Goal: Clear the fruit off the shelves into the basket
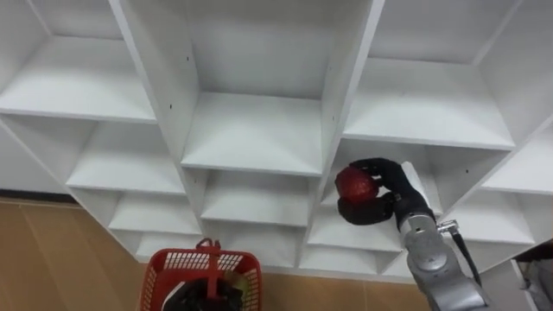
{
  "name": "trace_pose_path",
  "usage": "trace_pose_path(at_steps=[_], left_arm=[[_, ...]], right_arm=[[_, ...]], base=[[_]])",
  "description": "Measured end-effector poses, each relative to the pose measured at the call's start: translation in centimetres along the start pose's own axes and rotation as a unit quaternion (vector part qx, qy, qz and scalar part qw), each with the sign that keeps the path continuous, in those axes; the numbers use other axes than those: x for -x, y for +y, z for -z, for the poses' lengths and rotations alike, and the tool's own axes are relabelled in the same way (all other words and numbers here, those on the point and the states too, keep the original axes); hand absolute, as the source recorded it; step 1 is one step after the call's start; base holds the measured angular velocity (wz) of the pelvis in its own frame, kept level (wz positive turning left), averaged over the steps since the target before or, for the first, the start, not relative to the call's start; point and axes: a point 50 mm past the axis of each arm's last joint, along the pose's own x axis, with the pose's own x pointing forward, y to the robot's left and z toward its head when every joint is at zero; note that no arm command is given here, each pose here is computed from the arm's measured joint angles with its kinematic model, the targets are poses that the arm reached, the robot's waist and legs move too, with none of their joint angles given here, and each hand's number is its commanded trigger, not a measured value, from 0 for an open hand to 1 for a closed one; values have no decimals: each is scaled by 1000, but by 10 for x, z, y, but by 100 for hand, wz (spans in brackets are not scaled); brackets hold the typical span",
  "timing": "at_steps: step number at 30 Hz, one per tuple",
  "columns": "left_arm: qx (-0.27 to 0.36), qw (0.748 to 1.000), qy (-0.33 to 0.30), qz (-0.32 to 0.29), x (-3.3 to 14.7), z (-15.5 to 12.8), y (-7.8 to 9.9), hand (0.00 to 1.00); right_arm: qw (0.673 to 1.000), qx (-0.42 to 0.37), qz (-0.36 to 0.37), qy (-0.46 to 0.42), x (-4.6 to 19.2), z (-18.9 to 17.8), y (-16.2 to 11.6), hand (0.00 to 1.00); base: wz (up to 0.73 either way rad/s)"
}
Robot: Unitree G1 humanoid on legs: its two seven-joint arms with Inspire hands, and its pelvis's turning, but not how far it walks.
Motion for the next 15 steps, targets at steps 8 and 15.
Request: trace_pose_path(at_steps=[8, 15], left_arm=[[2, 1000, -8, 3, -2, -5, -6, 100], [10, 1000, -11, 15, -5, -8, -17, 100]], right_arm=[[1000, 12, -18, 13, 6, 10, 6, 100], [998, 23, -52, 21, 13, 15, 15, 100]], base=[[-5], [-1]])
